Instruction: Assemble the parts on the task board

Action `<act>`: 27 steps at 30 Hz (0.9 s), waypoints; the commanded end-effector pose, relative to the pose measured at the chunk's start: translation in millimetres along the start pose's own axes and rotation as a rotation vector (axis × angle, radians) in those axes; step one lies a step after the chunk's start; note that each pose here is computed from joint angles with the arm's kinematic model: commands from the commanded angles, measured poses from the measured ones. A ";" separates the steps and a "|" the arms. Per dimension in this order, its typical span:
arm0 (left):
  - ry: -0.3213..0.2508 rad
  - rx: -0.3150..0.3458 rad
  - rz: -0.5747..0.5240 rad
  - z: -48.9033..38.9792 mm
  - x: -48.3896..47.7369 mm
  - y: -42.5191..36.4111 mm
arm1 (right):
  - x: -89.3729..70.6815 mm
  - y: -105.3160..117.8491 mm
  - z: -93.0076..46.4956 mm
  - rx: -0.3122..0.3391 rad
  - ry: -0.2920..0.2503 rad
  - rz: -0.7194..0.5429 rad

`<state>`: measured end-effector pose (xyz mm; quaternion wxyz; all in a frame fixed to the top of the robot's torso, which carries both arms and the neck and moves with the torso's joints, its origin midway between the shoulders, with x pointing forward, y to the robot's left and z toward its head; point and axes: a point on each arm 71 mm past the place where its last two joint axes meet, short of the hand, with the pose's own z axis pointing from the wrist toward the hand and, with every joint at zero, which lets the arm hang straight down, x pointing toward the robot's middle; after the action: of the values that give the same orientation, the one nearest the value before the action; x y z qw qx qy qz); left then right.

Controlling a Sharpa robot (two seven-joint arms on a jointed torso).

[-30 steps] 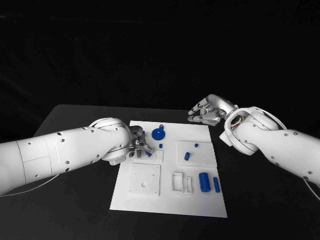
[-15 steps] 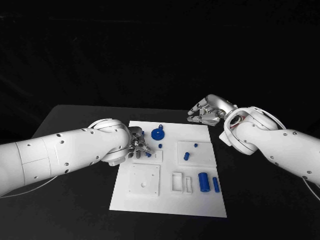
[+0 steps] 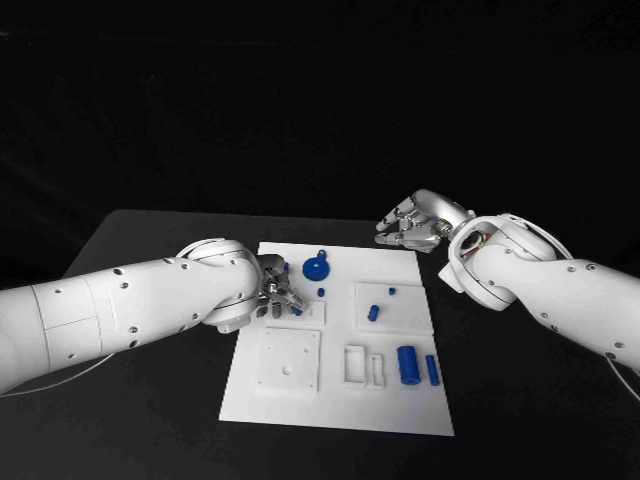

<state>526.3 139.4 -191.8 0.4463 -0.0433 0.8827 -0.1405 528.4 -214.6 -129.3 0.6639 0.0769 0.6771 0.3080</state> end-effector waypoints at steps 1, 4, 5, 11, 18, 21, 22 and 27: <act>0.032 -0.016 0.015 1.0 7.8 2.4 | 0.8 0.5 0.0 -0.004 0.013 0.000; 0.030 -0.016 0.013 0.9 7.7 2.4 | 0.9 0.7 0.1 -0.004 0.012 0.000; 0.030 -0.016 0.013 0.9 7.7 2.4 | 0.9 0.7 0.1 -0.004 0.012 0.000; 0.029 -0.017 0.012 1.0 7.9 2.5 | 0.9 0.6 0.2 -0.003 0.012 0.000; 0.026 -0.020 0.010 1.1 8.3 2.9 | 0.9 0.6 0.2 -0.002 0.011 0.001; 0.023 -0.019 0.008 1.2 8.3 2.9 | 0.9 0.6 0.2 -0.002 0.011 0.001; 0.022 -0.019 0.008 1.2 8.3 2.9 | 0.9 0.6 0.3 -0.002 0.010 0.001; 0.008 -0.012 -0.002 1.0 8.0 2.8 | 0.9 0.6 0.3 -0.002 0.010 0.002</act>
<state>523.5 139.9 -197.3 0.4417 -0.0444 0.8855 -0.1372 528.6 -214.5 -129.6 0.6633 0.0777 0.6777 0.3078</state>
